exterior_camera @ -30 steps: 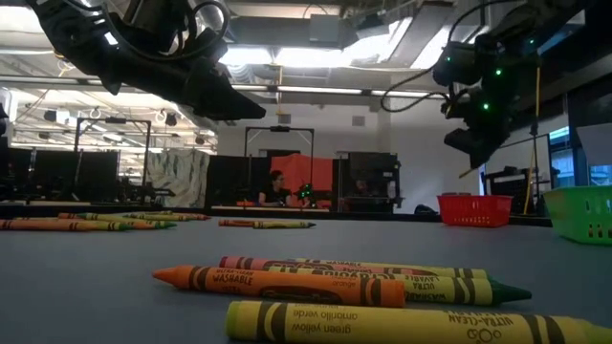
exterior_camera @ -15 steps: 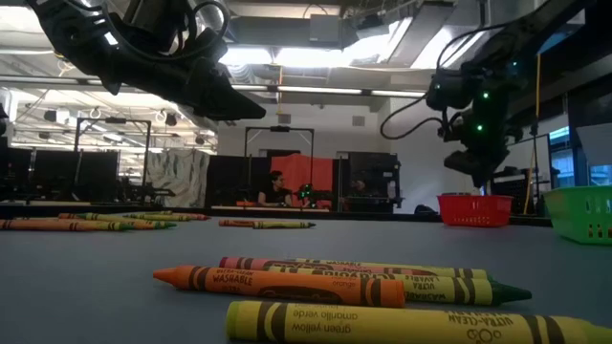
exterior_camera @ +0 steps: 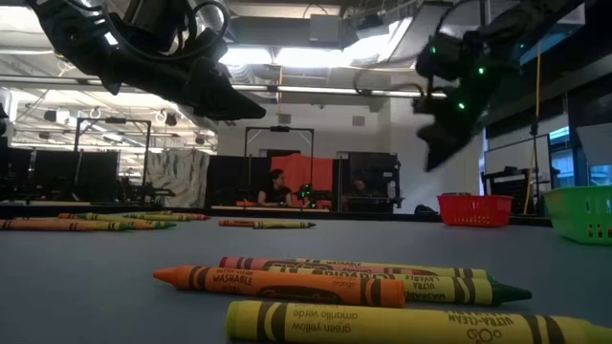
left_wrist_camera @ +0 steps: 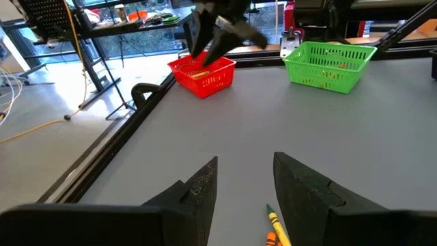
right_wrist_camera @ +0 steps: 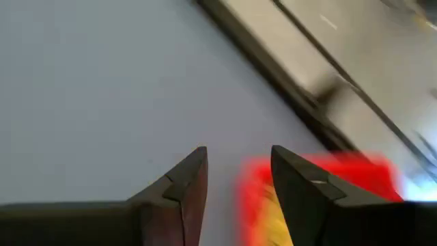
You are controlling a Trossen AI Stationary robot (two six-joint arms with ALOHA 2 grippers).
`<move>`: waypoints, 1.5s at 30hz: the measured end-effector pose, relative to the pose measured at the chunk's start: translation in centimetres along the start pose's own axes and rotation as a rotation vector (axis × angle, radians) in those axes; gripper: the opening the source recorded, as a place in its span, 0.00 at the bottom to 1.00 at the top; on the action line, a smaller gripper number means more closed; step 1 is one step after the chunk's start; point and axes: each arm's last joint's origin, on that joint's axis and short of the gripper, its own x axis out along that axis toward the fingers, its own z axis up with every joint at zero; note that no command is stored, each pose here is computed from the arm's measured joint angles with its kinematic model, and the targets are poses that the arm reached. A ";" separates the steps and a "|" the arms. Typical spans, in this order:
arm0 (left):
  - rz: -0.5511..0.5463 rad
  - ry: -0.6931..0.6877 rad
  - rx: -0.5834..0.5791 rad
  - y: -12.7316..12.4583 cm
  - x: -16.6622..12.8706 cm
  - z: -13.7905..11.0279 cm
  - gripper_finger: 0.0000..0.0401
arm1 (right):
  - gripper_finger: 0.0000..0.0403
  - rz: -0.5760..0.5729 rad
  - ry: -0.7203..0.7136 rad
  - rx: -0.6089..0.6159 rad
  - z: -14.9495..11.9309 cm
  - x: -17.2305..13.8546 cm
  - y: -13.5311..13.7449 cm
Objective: Sort crayons
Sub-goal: Put the green crayon into the red bin
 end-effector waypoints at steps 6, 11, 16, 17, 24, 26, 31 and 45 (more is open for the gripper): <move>0.000 0.001 0.000 0.0 0.0 0.0 0.32 | 0.39 0.325 -0.243 -0.082 2.1 -0.5 3.9; 0.000 0.000 0.000 0.0 0.0 0.0 0.32 | 0.40 0.427 -0.355 -0.137 2.9 0.4 6.6; 0.001 -0.004 0.000 0.0 0.0 0.0 0.32 | 0.48 0.471 -0.398 -0.164 2.9 2.3 9.1; 0.001 -0.005 0.000 0.0 0.0 0.0 0.32 | 0.51 0.491 -0.397 -0.176 2.8 2.7 9.4; 0.002 -0.006 0.000 0.0 0.0 0.1 0.32 | 0.64 0.640 -0.394 -0.233 3.0 4.9 11.7; 0.001 -0.006 0.000 0.0 0.0 0.1 0.32 | 0.65 0.680 -0.391 -0.257 3.3 5.8 12.4; 0.001 -0.005 0.000 0.0 0.0 0.1 0.32 | 0.62 0.751 -0.346 -0.309 3.3 8.3 13.9; -0.003 -0.007 0.001 -0.1 0.0 0.1 0.32 | 0.47 0.758 -0.273 -0.372 1.9 11.6 15.4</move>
